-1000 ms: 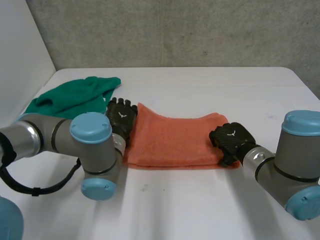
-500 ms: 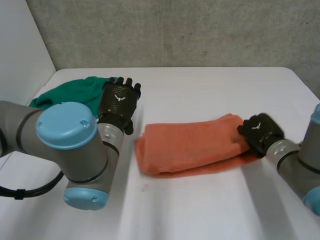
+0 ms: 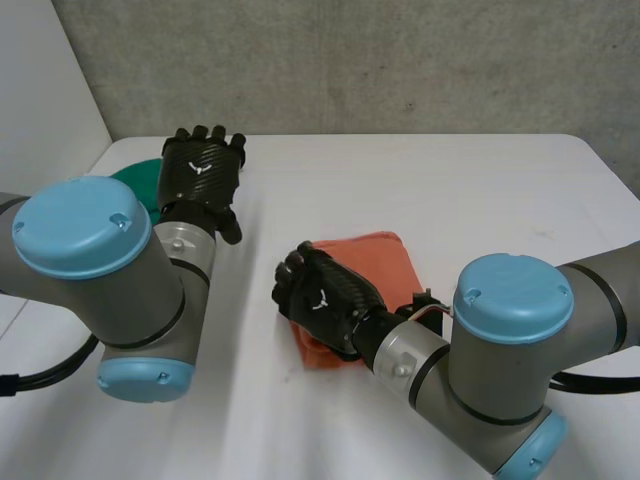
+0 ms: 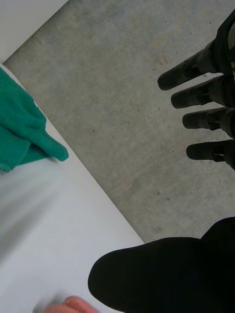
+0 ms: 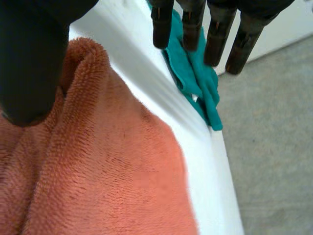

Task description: Fold the laundry.

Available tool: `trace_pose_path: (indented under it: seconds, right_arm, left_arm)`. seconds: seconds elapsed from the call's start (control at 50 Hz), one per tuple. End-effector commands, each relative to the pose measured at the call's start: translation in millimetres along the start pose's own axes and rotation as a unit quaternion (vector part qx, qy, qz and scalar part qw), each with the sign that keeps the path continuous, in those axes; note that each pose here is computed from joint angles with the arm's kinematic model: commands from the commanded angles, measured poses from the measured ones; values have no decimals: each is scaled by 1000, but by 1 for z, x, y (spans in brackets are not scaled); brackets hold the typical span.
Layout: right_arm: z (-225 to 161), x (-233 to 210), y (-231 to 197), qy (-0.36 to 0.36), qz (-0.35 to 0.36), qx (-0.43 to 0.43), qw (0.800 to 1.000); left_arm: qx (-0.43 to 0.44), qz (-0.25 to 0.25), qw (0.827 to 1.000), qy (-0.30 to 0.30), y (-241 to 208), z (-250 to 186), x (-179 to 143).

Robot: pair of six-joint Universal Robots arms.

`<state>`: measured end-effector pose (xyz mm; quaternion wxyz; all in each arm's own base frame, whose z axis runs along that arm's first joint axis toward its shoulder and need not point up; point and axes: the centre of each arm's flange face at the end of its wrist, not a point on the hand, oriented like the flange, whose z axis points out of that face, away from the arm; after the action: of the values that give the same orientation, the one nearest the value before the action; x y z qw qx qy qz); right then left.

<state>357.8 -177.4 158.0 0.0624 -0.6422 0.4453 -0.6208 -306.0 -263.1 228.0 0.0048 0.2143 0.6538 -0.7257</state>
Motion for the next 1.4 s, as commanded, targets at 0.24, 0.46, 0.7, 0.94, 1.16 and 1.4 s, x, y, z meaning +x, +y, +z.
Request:
trace_pose_path:
  seconds: [0.24, 0.46, 0.7, 0.94, 1.16, 1.4]
  right_arm:
    - [-23, 90, 68, 100, 474, -140, 864]
    - [-1, 67, 104, 71, 433, -200, 876]
    - [-13, 75, 105, 98, 386, -223, 890]
    - [-47, 100, 94, 205, 436, -170, 860]
    - [-65, 69, 117, 181, 559, -205, 783]
    - [-51, 47, 131, 160, 610, -204, 749]
  left_arm:
    - [-27, -92, 976, 194, 0, -29, 70]
    - [-157, -41, 964, 209, 65, -27, 84]
    - [-141, 19, 972, 186, 54, -26, 76]
    - [-25, -28, 980, 197, -35, -30, 42]
    - [-49, -109, 947, 297, -50, -38, 22]
    - [-57, -114, 942, 311, -46, -43, 24]
